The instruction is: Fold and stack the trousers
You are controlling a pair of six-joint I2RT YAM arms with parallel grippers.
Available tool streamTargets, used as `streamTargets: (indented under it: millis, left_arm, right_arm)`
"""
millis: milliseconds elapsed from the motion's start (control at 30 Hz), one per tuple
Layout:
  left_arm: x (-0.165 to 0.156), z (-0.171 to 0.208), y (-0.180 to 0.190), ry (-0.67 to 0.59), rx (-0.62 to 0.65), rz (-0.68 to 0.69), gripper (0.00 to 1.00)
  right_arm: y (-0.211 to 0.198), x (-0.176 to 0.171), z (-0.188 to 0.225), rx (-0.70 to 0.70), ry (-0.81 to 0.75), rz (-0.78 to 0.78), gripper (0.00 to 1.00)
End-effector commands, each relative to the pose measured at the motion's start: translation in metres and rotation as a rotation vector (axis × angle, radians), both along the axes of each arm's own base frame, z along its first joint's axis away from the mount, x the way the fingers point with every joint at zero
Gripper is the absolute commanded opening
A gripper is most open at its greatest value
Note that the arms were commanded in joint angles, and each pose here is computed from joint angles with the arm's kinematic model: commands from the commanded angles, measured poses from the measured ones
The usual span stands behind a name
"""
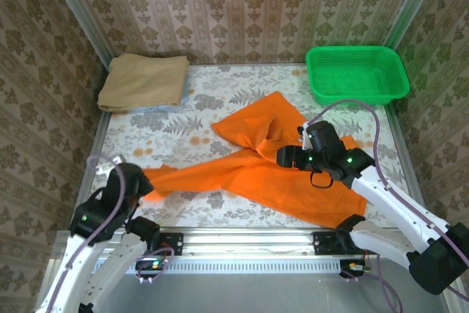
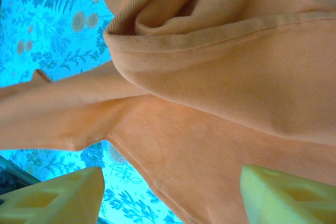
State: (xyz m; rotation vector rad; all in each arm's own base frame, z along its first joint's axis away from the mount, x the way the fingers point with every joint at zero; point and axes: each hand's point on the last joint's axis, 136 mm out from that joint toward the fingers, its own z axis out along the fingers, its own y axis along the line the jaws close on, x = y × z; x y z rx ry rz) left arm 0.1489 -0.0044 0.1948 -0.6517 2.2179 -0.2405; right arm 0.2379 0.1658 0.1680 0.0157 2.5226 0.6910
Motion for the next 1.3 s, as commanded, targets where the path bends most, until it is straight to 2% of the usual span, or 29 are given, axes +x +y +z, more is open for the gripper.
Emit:
streamTargets:
  millis: [0,33,100,200,333,533,600,667,800,867,933,967,1000,1100,1133,1267]
  left_arm:
    - [-0.010,0.020,0.013,-0.058,-0.060,0.087,0.06]
    - [-0.011,0.020,0.009,-0.050,-0.079,0.074,0.10]
    - [-0.011,0.018,0.003,-0.042,-0.098,0.043,0.12]
    - [-0.011,0.002,-0.007,-0.014,-0.120,-0.004,0.26]
    - [-0.004,0.010,-0.010,-0.088,-0.121,-0.031,0.59]
    - [0.015,0.029,-0.019,-0.133,-0.094,-0.064,0.56]
    - [0.025,0.032,-0.025,-0.140,-0.094,-0.070,0.58]
    - [0.035,0.038,-0.027,-0.157,-0.078,-0.069,0.63]
    - [0.055,0.061,-0.025,-0.189,0.000,-0.056,0.68]
    - [0.064,0.069,-0.014,-0.185,0.037,-0.006,0.70]
    - [0.075,0.077,-0.011,-0.184,0.034,0.003,0.70]
    - [0.081,0.079,-0.009,-0.180,0.018,0.008,0.70]
    - [0.088,0.081,-0.008,-0.181,-0.006,0.012,0.70]
    - [0.103,0.078,-0.003,-0.173,-0.064,0.023,0.70]
    - [0.107,0.077,-0.001,-0.170,-0.078,0.027,0.69]
    - [0.129,0.072,-0.005,-0.156,-0.133,0.007,0.62]
  right_arm:
    - [-0.009,0.000,0.007,-0.069,-0.017,-0.004,0.74]
    - [-0.009,0.001,0.007,-0.068,-0.016,-0.005,0.74]
    - [-0.004,0.002,0.004,-0.057,0.003,0.002,0.74]
    - [0.013,-0.003,-0.003,-0.062,0.023,0.049,0.74]
    - [0.048,-0.025,-0.027,-0.090,0.071,0.171,0.73]
    - [0.087,-0.058,-0.088,-0.256,0.144,0.343,0.73]
    - [0.089,-0.062,-0.108,-0.373,0.142,0.388,0.72]
    - [0.091,-0.059,-0.116,-0.498,0.095,0.420,0.72]
    - [0.123,-0.053,-0.123,-0.633,0.003,0.565,0.69]
    - [0.134,-0.046,-0.135,-0.679,-0.016,0.612,0.64]
    - [0.139,-0.039,-0.147,-0.733,-0.010,0.635,0.50]
    - [0.140,-0.039,-0.154,-0.745,-0.003,0.650,0.42]
    - [0.137,-0.039,-0.161,-0.764,0.013,0.651,0.28]
    - [0.124,-0.048,-0.165,-0.756,0.043,0.645,0.05]
    - [0.117,-0.053,-0.162,-0.743,0.061,0.628,0.00]
    - [0.088,-0.077,-0.135,-0.543,0.174,0.527,0.00]
